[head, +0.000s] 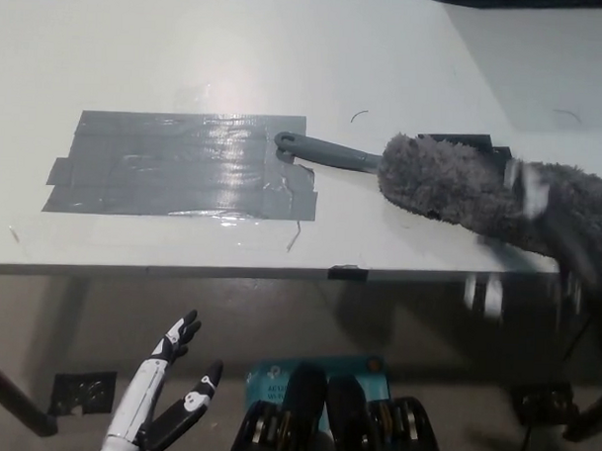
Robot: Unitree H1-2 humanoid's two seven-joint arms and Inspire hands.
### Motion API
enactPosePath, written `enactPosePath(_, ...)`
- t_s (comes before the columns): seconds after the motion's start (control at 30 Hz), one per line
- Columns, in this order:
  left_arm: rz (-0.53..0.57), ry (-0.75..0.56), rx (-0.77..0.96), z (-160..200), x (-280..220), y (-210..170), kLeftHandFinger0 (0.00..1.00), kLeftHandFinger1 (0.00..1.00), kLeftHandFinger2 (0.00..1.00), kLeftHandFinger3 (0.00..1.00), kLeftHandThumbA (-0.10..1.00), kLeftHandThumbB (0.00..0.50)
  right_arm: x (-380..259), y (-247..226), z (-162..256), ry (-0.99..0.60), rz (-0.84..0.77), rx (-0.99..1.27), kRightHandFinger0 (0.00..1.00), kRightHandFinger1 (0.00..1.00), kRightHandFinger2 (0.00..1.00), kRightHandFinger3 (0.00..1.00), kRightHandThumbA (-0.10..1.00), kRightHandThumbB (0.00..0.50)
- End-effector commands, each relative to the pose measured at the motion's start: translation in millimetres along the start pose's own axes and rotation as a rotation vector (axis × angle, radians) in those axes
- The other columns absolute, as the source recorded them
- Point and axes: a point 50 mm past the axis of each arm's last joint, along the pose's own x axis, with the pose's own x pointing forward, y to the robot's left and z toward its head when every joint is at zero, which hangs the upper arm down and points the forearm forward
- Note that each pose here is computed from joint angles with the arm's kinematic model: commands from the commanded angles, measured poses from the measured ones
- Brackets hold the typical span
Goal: A person hands a grey duster to the robot and the robot grabs it with its right hand and places it on the black marked spot infron tof it on the desk
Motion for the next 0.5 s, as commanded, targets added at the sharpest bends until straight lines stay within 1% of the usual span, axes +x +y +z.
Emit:
enactPosePath(0.0,-0.006,-0.071,-0.022,6.3,-15.2,-8.4,1.0,1.0,1.0,1.0,0.8,0.178,-60.4,30.6,21.7,-0.189,-0.215,0.161,1.0,1.0,1.0,1.0,1.0,0.265)
enactPosePath(0.03,-0.007,-0.069,-0.021,5.8,-16.3,-8.7,1.0,1.0,1.0,1.0,0.83,0.185,-59.8,35.0,14.4,-0.172,-0.22,0.176,1.0,1.0,1.0,1.0,1.0,0.268)
enactPosePath(0.07,-0.007,-0.069,-0.022,4.5,-18.6,-10.4,1.0,1.0,1.0,1.0,0.87,0.192,-58.9,48.5,-8.4,-0.103,-0.233,0.211,1.0,1.0,1.0,1.0,1.0,0.297)
enactPosePath(0.13,0.0,-0.066,-0.028,4.0,-19.1,-11.8,1.0,1.0,1.0,1.0,0.9,0.21,-55.2,66.9,-39.4,0.006,-0.226,0.248,1.0,1.0,1.0,1.0,1.0,0.344)
enactPosePath(0.17,0.004,-0.06,-0.03,4.3,-20.4,-10.6,1.0,1.0,1.0,1.0,0.91,0.217,-54.2,72.2,-48.2,0.022,-0.217,0.229,1.0,1.0,1.0,1.0,1.0,0.316)
enactPosePath(0.23,0.01,-0.058,-0.026,4.8,-23.8,-6.4,1.0,1.0,1.0,1.0,0.92,0.222,-53.1,80.1,-58.8,0.042,-0.2,0.2,1.0,1.0,1.0,1.0,1.0,0.292)
enactPosePath(0.3,0.013,-0.058,-0.023,6.5,-23.6,-4.3,1.0,1.0,1.0,1.0,0.93,0.218,-52.5,84.7,-69.7,0.058,-0.2,0.197,1.0,1.0,1.0,1.0,1.0,0.304)
enactPosePath(0.37,0.017,-0.077,-0.032,9.0,-20.7,-4.2,1.0,1.0,1.0,1.0,0.91,0.209,-53.4,84.6,-77.7,0.074,-0.204,0.229,1.0,1.0,1.0,1.0,1.0,0.333)
enactPosePath(0.47,0.016,-0.078,-0.041,10.5,-20.1,-6.6,1.0,1.0,1.0,1.0,0.9,0.212,-57.0,85.5,-80.6,0.072,-0.215,0.249,1.0,1.0,1.0,1.0,1.0,0.343)
